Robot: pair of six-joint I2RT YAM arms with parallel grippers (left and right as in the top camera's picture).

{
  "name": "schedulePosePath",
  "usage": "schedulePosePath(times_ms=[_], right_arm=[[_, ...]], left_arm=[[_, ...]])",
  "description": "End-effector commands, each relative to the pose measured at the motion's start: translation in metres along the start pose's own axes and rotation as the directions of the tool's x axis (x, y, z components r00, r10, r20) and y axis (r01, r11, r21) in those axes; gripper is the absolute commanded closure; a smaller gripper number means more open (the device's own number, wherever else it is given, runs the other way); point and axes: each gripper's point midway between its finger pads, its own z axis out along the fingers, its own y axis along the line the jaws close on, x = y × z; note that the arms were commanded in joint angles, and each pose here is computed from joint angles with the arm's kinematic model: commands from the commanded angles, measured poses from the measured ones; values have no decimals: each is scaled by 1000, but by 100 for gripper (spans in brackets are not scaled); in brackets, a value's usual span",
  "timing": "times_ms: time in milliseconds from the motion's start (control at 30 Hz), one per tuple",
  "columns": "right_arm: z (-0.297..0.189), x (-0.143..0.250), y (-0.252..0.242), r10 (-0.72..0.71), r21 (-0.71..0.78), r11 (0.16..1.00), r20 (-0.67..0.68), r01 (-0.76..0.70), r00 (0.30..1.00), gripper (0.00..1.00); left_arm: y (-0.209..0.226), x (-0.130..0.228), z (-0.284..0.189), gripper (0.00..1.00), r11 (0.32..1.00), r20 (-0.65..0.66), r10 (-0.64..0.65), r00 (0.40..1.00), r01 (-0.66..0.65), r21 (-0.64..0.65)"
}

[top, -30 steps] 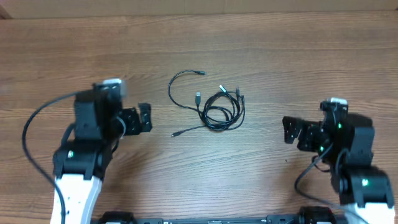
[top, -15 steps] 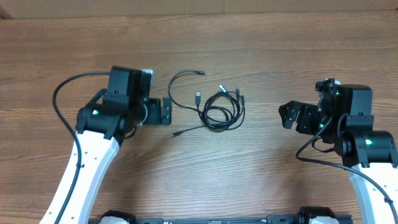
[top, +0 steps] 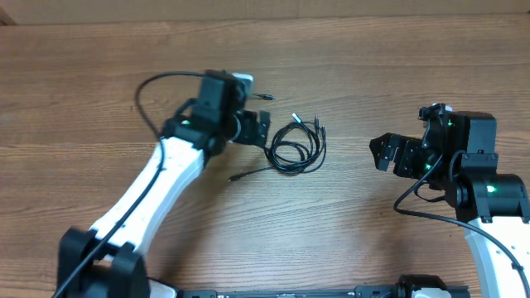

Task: Untangle cables
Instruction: 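Move the left gripper forward and grasp the black cable bundle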

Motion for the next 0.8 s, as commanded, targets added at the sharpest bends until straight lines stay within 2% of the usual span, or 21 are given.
schedulePosePath(times_ms=[0, 133, 267, 467, 633, 767], right_arm=[[-8, -11, 7, -13, -18, 1000, 37, 14, 999, 0], [-8, -11, 7, -13, -18, 1000, 37, 14, 999, 0], [-8, -11, 7, -13, -18, 1000, 37, 14, 999, 0], [-8, -8, 7, -11, -16, 1000, 26, 11, 1000, 0], [-8, -7, 6, -10, -16, 1000, 22, 10, 1000, 0], [-8, -7, 6, -10, -15, 1000, 22, 10, 1000, 0]], left_arm=[[-15, 11, 22, 6, 999, -58, 42, 997, -41, 25], [-29, 29, 50, 12, 997, -115, 77, 990, -73, 41], [-39, 33, 74, 22, 994, -111, 107, 988, -102, 47], [-30, 25, 102, 21, 990, -52, 128, 990, -130, -46], [-28, 20, 115, 21, 989, -20, 134, 991, -135, -60], [-29, 20, 124, 28, 989, -8, 136, 991, -136, -54]])
